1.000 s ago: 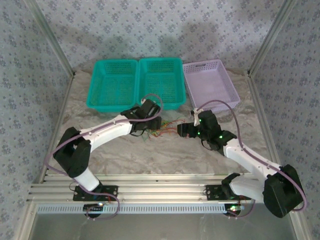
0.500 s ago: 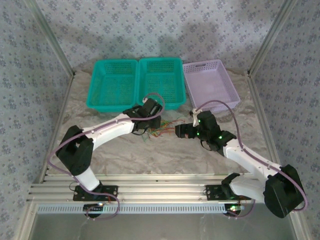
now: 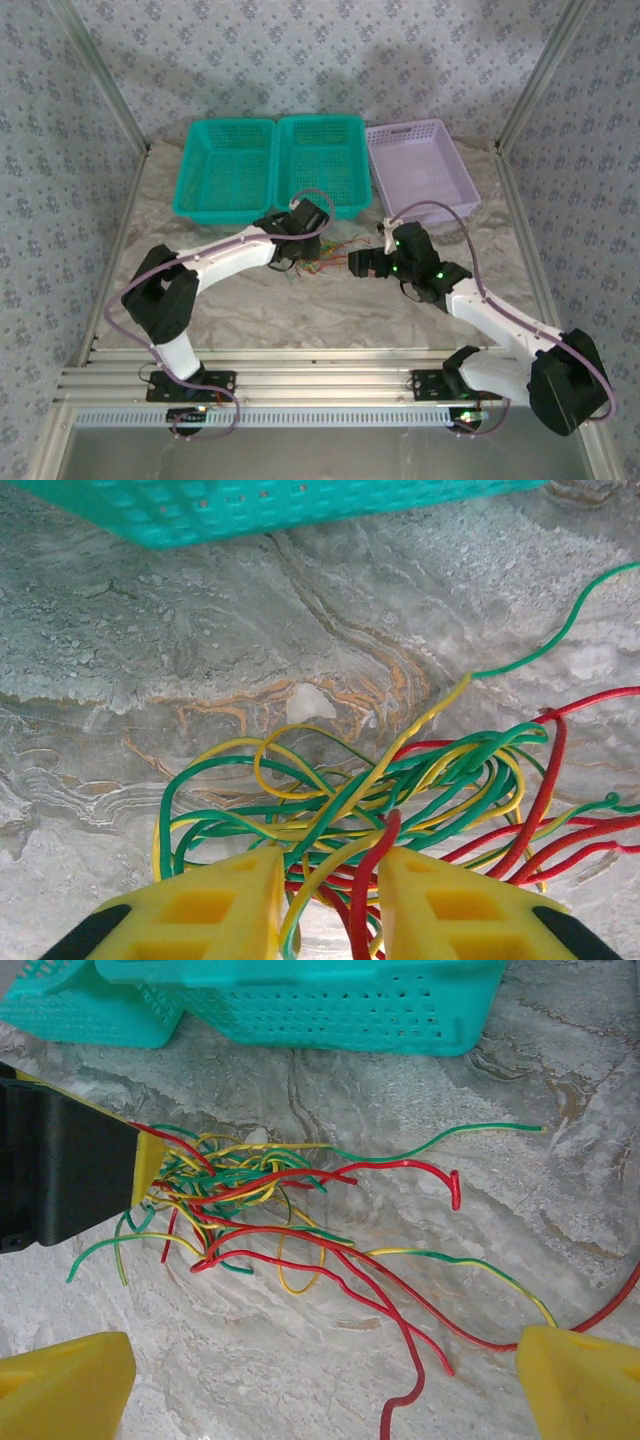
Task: Untangle the cables
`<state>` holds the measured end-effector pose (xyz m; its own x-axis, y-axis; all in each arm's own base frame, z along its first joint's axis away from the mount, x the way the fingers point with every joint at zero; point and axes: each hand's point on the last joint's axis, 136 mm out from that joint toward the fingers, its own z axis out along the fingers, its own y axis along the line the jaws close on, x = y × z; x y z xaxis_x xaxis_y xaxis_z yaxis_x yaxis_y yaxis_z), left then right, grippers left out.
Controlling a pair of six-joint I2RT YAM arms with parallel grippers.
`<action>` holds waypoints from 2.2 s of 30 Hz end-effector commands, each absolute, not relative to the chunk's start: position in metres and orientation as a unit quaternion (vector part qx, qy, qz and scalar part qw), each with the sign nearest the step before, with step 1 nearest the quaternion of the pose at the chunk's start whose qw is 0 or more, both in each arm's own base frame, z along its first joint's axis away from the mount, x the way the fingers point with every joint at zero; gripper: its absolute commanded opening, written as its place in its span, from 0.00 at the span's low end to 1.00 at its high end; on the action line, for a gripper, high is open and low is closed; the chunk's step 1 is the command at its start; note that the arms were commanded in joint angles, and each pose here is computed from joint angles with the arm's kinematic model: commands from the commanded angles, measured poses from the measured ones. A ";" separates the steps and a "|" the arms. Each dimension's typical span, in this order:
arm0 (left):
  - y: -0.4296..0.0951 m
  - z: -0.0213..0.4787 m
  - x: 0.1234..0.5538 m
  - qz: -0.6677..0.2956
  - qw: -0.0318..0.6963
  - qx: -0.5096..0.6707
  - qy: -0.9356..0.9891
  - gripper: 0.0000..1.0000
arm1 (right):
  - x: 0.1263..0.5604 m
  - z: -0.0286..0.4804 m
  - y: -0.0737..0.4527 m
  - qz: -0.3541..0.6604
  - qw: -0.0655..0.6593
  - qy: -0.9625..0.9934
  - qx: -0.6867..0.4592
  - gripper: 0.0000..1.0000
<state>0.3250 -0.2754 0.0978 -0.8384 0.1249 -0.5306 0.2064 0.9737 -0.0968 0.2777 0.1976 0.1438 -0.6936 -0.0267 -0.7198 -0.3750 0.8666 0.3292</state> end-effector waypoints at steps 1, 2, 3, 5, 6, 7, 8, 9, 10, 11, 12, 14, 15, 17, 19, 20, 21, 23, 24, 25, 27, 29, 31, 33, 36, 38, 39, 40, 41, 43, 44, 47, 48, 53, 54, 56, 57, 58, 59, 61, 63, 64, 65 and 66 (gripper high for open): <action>-0.282 0.105 0.327 -0.079 0.273 0.086 0.955 0.28 | 0.277 0.148 0.206 0.242 0.376 0.886 -0.121 1.00; -0.282 0.105 0.328 -0.078 0.272 0.086 0.955 0.24 | 0.276 0.146 0.208 0.242 0.374 0.887 -0.123 1.00; -0.283 0.105 0.327 -0.078 0.272 0.087 0.955 0.23 | 0.276 0.144 0.209 0.241 0.372 0.888 -0.125 1.00; -0.283 0.106 0.328 -0.080 0.272 0.086 0.955 0.22 | 0.276 0.140 0.212 0.240 0.366 0.890 -0.127 1.00; -0.283 0.106 0.327 -0.079 0.272 0.086 0.955 0.22 | 0.276 0.138 0.213 0.239 0.365 0.891 -0.127 1.00; -0.283 0.107 0.328 -0.078 0.272 0.086 0.955 0.22 | 0.275 0.137 0.215 0.240 0.363 0.891 -0.130 1.00; -0.282 0.107 0.327 -0.077 0.271 0.086 0.955 0.22 | 0.275 0.135 0.216 0.240 0.360 0.892 -0.131 1.00; -0.282 0.109 0.327 -0.078 0.271 0.087 0.955 0.23 | 0.275 0.135 0.218 0.240 0.358 0.892 -0.133 1.00; -0.281 0.110 0.326 -0.077 0.271 0.086 0.956 0.26 | 0.275 0.135 0.220 0.240 0.358 0.892 -0.135 1.00; -0.281 0.112 0.325 -0.077 0.272 0.088 0.955 0.30 | 0.275 0.134 0.221 0.238 0.358 0.892 -0.137 1.00; -0.280 0.112 0.324 -0.077 0.272 0.088 0.955 0.33 | 0.274 0.134 0.221 0.237 0.358 0.893 -0.139 1.00; -0.279 0.116 0.322 -0.075 0.278 0.089 0.953 0.36 | 0.275 0.134 0.222 0.233 0.360 0.893 -0.140 1.00; -0.278 0.118 0.322 -0.075 0.280 0.089 0.953 0.38 | 0.275 0.134 0.222 0.233 0.359 0.893 -0.140 1.00; -0.278 0.120 0.322 -0.076 0.283 0.090 0.952 0.39 | 0.275 0.134 0.223 0.231 0.359 0.893 -0.141 1.00; -0.278 0.122 0.322 -0.077 0.285 0.090 0.951 0.39 | 0.276 0.134 0.223 0.229 0.360 0.893 -0.142 1.00; -0.279 0.122 0.322 -0.077 0.284 0.090 0.951 0.39 | 0.276 0.134 0.222 0.228 0.361 0.893 -0.141 1.00; -0.279 0.122 0.322 -0.076 0.285 0.091 0.951 0.39 | 0.276 0.135 0.222 0.227 0.362 0.893 -0.140 1.00; -0.280 0.125 0.323 -0.077 0.288 0.090 0.950 0.39 | 0.276 0.135 0.222 0.228 0.361 0.893 -0.139 1.00; -0.279 0.127 0.324 -0.077 0.289 0.090 0.950 0.38 | 0.276 0.136 0.224 0.230 0.361 0.893 -0.140 1.00; -0.280 0.129 0.323 -0.078 0.292 0.090 0.949 0.38 | 0.275 0.136 0.224 0.229 0.361 0.893 -0.140 1.00; -0.281 0.131 0.324 -0.080 0.295 0.092 0.948 0.37 | 0.275 0.135 0.225 0.229 0.361 0.893 -0.140 1.00; -0.283 0.133 0.325 -0.080 0.295 0.095 0.948 0.36 | 0.274 0.134 0.225 0.228 0.361 0.893 -0.141 1.00; -0.282 0.134 0.325 -0.074 0.297 0.097 0.947 0.36 | 0.274 0.134 0.226 0.227 0.361 0.893 -0.142 1.00; -0.282 0.137 0.325 -0.065 0.304 0.101 0.945 0.35 | 0.273 0.134 0.226 0.228 0.361 0.893 -0.143 1.00; -0.285 0.137 0.324 -0.057 0.306 0.108 0.944 0.33 | 0.273 0.135 0.226 0.226 0.362 0.893 -0.143 1.00; -0.285 0.134 0.323 -0.052 0.304 0.109 0.945 0.31 | 0.273 0.134 0.226 0.226 0.362 0.893 -0.142 1.00; -0.284 0.133 0.323 -0.050 0.303 0.108 0.945 0.30 | 0.273 0.134 0.227 0.227 0.362 0.893 -0.143 1.00; -0.284 0.132 0.324 -0.048 0.304 0.107 0.946 0.29 | 0.273 0.134 0.226 0.227 0.362 0.893 -0.142 1.00; -0.283 0.132 0.324 -0.047 0.304 0.107 0.946 0.28 | 0.272 0.134 0.227 0.227 0.362 0.893 -0.143 1.00; -0.282 0.130 0.324 -0.045 0.304 0.106 0.946 0.28 | 0.272 0.134 0.227 0.227 0.362 0.892 -0.143 1.00; -0.282 0.129 0.324 -0.043 0.303 0.107 0.946 0.28 | 0.271 0.134 0.227 0.227 0.362 0.893 -0.144 1.00; -0.282 0.126 0.325 -0.036 0.301 0.108 0.947 0.28 | 0.271 0.134 0.227 0.227 0.362 0.893 -0.144 1.00; -0.282 0.126 0.325 -0.035 0.301 0.107 0.947 0.28 | 0.271 0.134 0.227 0.226 0.363 0.892 -0.145 1.00; -0.283 0.121 0.326 -0.034 0.298 0.107 0.948 0.27 | 0.270 0.133 0.228 0.226 0.362 0.893 -0.144 1.00; -0.283 0.120 0.326 -0.033 0.297 0.107 0.948 0.26 | 0.270 0.133 0.227 0.225 0.362 0.893 -0.143 1.00; -0.283 0.118 0.327 -0.031 0.295 0.107 0.949 0.21 | 0.270 0.132 0.228 0.225 0.362 0.893 -0.144 1.00; -0.283 0.118 0.326 -0.031 0.295 0.107 0.949 0.20 | 0.269 0.132 0.228 0.226 0.361 0.893 -0.145 1.00; -0.283 0.117 0.326 -0.031 0.295 0.107 0.949 0.20 | 0.270 0.132 0.228 0.225 0.362 0.893 -0.144 1.00; -0.283 0.116 0.327 -0.030 0.295 0.106 0.949 0.19 | 0.269 0.132 0.228 0.225 0.362 0.893 -0.145 1.00; -0.284 0.117 0.328 -0.031 0.296 0.106 0.949 0.19 | 0.269 0.131 0.228 0.225 0.361 0.894 -0.145 1.00; -0.284 0.117 0.328 -0.032 0.296 0.105 0.949 0.19 | 0.269 0.131 0.228 0.224 0.361 0.894 -0.145 1.00; -0.285 0.117 0.328 -0.033 0.296 0.106 0.949 0.17 | 0.269 0.129 0.228 0.223 0.360 0.894 -0.144 1.00; -0.285 0.117 0.328 -0.034 0.296 0.106 0.949 0.16 | 0.270 0.128 0.228 0.222 0.360 0.895 -0.144 1.00; -0.285 0.118 0.328 -0.034 0.297 0.105 0.949 0.14 | 0.270 0.127 0.227 0.221 0.358 0.896 -0.143 1.00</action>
